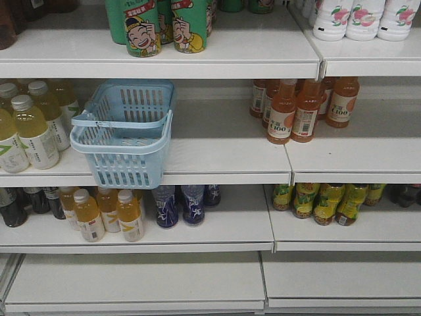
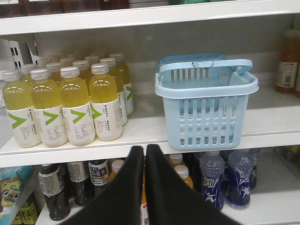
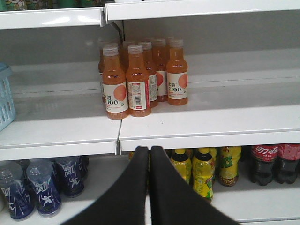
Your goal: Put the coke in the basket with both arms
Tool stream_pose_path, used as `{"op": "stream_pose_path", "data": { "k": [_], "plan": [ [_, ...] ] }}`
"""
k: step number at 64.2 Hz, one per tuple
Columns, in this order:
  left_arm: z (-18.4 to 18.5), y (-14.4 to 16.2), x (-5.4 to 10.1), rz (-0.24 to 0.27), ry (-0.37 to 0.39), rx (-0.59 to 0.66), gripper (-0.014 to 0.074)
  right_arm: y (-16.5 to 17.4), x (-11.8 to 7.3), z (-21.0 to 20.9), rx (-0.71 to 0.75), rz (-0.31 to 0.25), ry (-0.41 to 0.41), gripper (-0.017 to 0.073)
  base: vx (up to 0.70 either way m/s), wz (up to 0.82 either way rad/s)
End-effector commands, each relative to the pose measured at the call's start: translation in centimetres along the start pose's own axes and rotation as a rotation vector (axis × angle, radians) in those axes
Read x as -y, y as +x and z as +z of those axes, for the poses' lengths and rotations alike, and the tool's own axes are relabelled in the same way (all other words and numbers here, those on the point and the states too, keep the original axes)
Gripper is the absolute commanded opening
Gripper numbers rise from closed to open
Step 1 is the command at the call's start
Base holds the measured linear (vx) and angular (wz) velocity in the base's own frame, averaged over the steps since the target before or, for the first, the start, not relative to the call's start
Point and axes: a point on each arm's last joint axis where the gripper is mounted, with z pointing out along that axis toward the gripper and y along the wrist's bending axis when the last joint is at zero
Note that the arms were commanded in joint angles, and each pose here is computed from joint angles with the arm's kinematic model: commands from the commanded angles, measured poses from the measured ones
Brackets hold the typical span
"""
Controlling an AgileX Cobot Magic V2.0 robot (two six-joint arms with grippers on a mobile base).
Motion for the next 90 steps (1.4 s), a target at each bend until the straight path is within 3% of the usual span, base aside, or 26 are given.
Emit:
{"op": "stream_pose_path", "data": {
  "k": [1,13,21,27,34,49,54,64,81,90],
  "plan": [
    [-0.2,-0.9,0.0,-0.024,-0.001,0.099,-0.0008,-0.4,0.0,-0.1,0.085,-0.011,0.002,-0.0009,0.0,0.0],
    [-0.2,-0.9,0.0,-0.022,-0.001,0.105,-0.0008,-0.4,0.0,-0.1,0.085,-0.011,0.002,-0.0009,0.0,0.0],
    [-0.4,-1.9,0.0,0.051,-0.007,0.216,-0.0008,-0.4,0.0,-0.1,0.085,-0.011,0.002,-0.0009,0.0,0.0],
    [-0.7,-3.5,0.0,0.038,-0.006,0.296,-0.0006,-0.4,0.0,-0.1,0.085,-0.011,0.002,-0.0009,0.0,0.0],
    [-1.2,-6.6,0.1,0.018,-0.003,0.302,-0.0006,-0.4,0.0,-0.1,0.085,-0.011,0.002,-0.0009,0.0,0.0],
    [0.2,-13.7,0.1,0.017,-0.004,0.12,-0.0006,-0.4,0.0,-0.1,0.085,-0.011,0.002,-0.0009,0.0,0.0],
    [1.5,-14.8,0.2,-0.015,0.005,0.054,-0.0006,-0.4,0.0,-0.1,0.085,-0.011,0.002,-0.0009,0.0,0.0],
    [3.8,-14.6,0.3,-0.062,0.012,-0.028,-0.0006,-0.4,0.0,-0.1,0.085,-0.011,0.002,-0.0009,0.0,0.0],
    [5.7,-13.6,0.3,-0.062,0.009,-0.133,0.0005,-0.4,0.0,-0.1,0.085,-0.011,0.002,-0.0009,0.0,0.0],
    [5.8,-13.5,0.3,-0.062,0.012,-0.14,0.006,-0.4,0.0,-0.1,0.085,-0.011,0.002,-0.0009,0.0,0.0]
  ]
}}
